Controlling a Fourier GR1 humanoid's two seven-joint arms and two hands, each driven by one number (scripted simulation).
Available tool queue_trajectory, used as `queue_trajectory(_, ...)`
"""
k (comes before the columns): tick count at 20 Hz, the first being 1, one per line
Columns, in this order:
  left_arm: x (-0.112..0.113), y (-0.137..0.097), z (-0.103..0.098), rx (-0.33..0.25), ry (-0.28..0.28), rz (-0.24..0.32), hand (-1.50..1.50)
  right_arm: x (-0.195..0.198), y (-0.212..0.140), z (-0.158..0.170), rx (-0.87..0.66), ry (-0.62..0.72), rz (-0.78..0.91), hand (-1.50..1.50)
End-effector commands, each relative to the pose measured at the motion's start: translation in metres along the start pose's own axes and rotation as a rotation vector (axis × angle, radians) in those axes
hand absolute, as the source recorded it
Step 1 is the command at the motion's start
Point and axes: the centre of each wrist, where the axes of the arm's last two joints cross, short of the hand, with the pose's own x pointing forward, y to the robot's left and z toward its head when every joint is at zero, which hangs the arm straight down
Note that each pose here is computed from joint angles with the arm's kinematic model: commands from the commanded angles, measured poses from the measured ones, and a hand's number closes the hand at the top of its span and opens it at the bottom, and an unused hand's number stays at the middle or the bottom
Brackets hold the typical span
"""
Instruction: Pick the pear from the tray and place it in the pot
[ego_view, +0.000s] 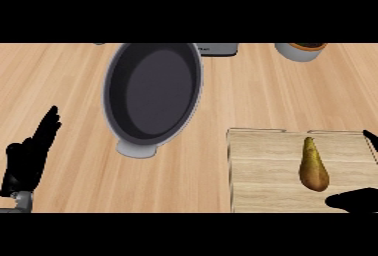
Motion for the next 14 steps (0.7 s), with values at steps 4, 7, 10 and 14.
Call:
queue_trajectory(4,0.018,0.004,-0.014,0.021,0.012,-0.016,0.0,0.036,0.023,-0.023,0.118,0.032,0.067,-1.5)
queue_trajectory(7,0.016,0.002,0.002,0.006,0.005,-0.005,0.0,0.046,0.017,-0.043,0.104,0.092,0.113,-1.5)
queue_trajectory(10,-0.001,0.007,0.006,0.009,0.012,0.006,0.0,0.064,0.04,-0.037,0.118,0.107,0.137,-1.5)
queue_trajectory(14,-0.006,-0.002,0.011,0.015,0.01,-0.003,0.0,0.055,0.029,-0.061,0.143,0.123,0.149,-1.5)
